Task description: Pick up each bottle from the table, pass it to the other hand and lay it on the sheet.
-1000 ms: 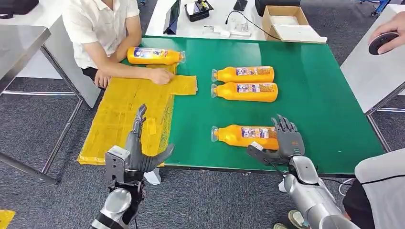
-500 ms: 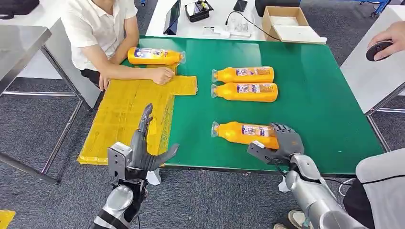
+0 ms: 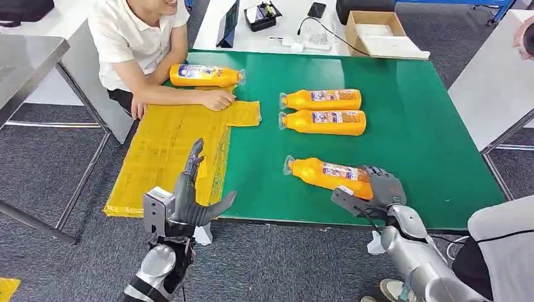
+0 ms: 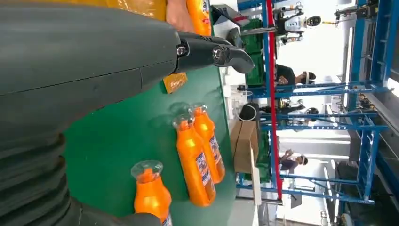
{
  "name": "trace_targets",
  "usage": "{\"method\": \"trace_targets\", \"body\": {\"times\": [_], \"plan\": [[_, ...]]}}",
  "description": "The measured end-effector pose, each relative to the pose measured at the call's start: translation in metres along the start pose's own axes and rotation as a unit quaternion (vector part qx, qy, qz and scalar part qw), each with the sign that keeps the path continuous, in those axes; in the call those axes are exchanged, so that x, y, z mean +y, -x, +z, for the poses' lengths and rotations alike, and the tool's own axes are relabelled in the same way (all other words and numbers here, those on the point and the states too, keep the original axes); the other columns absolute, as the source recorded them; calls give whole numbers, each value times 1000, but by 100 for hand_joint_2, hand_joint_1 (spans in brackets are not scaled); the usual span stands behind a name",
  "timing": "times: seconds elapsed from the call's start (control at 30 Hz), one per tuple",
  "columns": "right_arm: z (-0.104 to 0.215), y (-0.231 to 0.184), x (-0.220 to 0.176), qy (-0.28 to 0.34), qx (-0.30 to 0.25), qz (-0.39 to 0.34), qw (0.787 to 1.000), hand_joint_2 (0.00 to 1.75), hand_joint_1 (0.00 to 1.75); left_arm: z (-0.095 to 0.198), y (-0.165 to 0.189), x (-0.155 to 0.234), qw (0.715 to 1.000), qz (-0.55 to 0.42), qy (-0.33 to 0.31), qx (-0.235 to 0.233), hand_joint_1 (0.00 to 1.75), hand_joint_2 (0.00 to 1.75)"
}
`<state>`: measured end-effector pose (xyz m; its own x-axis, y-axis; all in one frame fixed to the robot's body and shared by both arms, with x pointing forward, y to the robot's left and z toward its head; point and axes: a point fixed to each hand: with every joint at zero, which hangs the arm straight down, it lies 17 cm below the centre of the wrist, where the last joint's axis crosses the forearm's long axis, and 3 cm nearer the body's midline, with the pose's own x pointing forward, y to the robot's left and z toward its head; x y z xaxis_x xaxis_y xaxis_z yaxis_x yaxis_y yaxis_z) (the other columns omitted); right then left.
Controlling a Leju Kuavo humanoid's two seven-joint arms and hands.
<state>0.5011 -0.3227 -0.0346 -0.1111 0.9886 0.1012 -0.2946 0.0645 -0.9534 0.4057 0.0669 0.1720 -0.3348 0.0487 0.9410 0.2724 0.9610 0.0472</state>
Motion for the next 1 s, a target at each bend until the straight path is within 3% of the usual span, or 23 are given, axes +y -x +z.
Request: {"method": "trace_targets", "body": {"times": [0.13, 0.23, 0.37, 0.53, 0.7, 0.77, 1.0], "plan": [[1, -3, -2, 10, -13, -24, 1000, 175, 175, -1, -1, -2, 1000, 17, 6, 1, 0, 175], [4, -28, -4, 16, -62, -140, 988, 175, 175, 1, 2, -4, 994, 106, 13, 24, 0, 175], [13, -70, -13, 30, -124, -312, 942, 175, 173, 7, 5, 8, 956, 289, 0, 53, 0, 175], [26, -115, -44, 70, -172, -439, 879, 175, 175, 10, 11, 17, 954, 291, -22, 61, 0, 175], [37, -136, -79, 115, -209, -474, 848, 175, 171, 14, 26, 23, 961, 263, -46, 79, 0, 175], [42, -144, -90, 128, -222, -482, 838, 175, 159, 17, 33, 24, 960, 259, -53, 90, 0, 175], [57, -180, -106, 132, -260, -494, 819, 175, 164, 25, 38, 5, 970, 223, -28, 94, 0, 175]]}}
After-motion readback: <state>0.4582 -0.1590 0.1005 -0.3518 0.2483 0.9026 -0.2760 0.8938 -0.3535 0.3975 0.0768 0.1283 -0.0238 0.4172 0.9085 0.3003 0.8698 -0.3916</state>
